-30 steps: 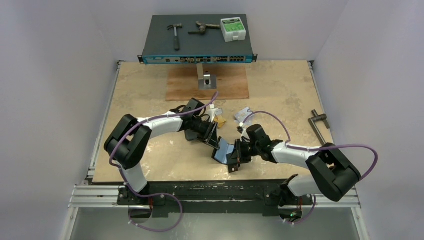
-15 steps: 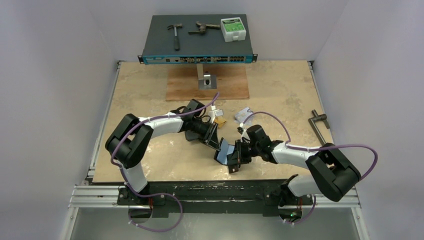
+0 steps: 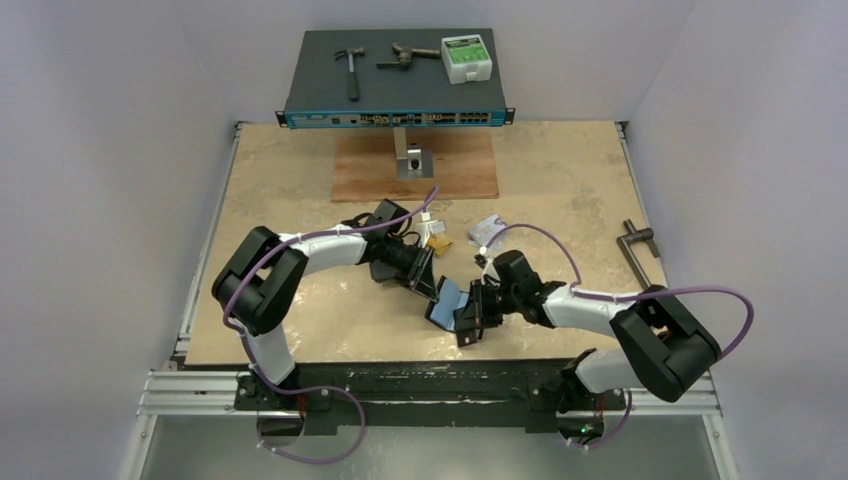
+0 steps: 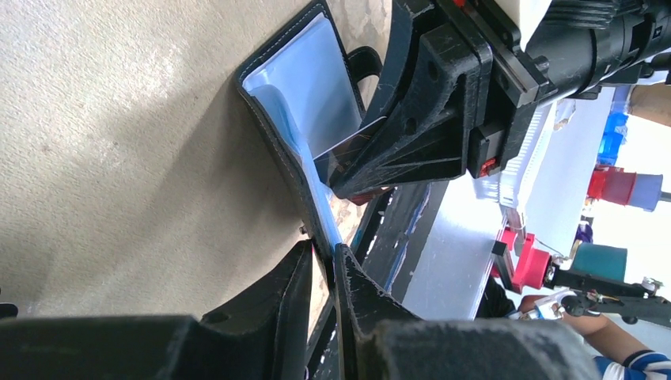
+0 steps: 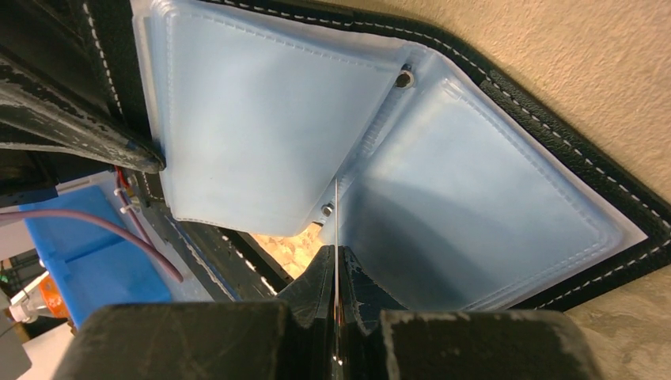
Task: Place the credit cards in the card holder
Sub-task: Insert the credit card into the card holder.
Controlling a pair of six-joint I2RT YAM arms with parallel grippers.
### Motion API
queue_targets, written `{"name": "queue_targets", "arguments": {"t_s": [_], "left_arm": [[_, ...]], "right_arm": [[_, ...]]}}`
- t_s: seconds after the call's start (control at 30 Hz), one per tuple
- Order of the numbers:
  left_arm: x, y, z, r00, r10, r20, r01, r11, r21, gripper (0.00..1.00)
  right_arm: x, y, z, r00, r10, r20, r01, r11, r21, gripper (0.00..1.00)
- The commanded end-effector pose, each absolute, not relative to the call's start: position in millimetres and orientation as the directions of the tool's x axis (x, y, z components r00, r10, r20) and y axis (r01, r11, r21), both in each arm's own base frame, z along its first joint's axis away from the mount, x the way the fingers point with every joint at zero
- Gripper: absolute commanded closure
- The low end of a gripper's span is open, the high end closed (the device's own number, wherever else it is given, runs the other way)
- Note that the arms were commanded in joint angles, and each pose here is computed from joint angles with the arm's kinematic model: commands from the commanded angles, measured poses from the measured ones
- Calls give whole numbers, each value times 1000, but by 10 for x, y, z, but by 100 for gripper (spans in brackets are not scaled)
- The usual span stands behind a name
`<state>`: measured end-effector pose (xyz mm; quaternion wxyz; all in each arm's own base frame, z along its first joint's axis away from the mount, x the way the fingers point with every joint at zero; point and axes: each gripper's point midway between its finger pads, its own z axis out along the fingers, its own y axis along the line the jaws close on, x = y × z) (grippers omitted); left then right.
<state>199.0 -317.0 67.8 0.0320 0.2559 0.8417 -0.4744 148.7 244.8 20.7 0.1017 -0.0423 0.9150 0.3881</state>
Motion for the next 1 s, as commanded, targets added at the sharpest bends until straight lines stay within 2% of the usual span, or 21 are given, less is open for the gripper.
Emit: {"name": "queue_targets", "arguments": {"t_s": [0.0,0.17,0.27,0.43,0.67,0.97], "left_arm": [[2031,-3234,739,-843,409,-351,505,376,-777,85],[2004,-3271,783,-843,401,-359,502,344,-794,88],[2036,-3270,726,-845,402,-353,505,380,-775,100],[2112,-3181,647,-854,397,-336,503,469,-725,100],[2212,-3101,752,-841,369,-396,540,525,-658,100],[2290,-3074,1011,-816,381,-435,579,542,-609,100]], "right_arm": [[1514,2480,193,-971,-2,-238,-174,687,706,100],[1517,2486,182,-972,2,-236,-171,683,710,100],[1499,2483,169,-973,-4,-229,-170,685,709,100],[1508,2458,352,-966,-11,-260,-197,683,703,100],[1581,2407,591,-954,-11,-301,-219,712,667,100],[2027,2679,1216,-914,31,-403,-276,681,679,100]]}}
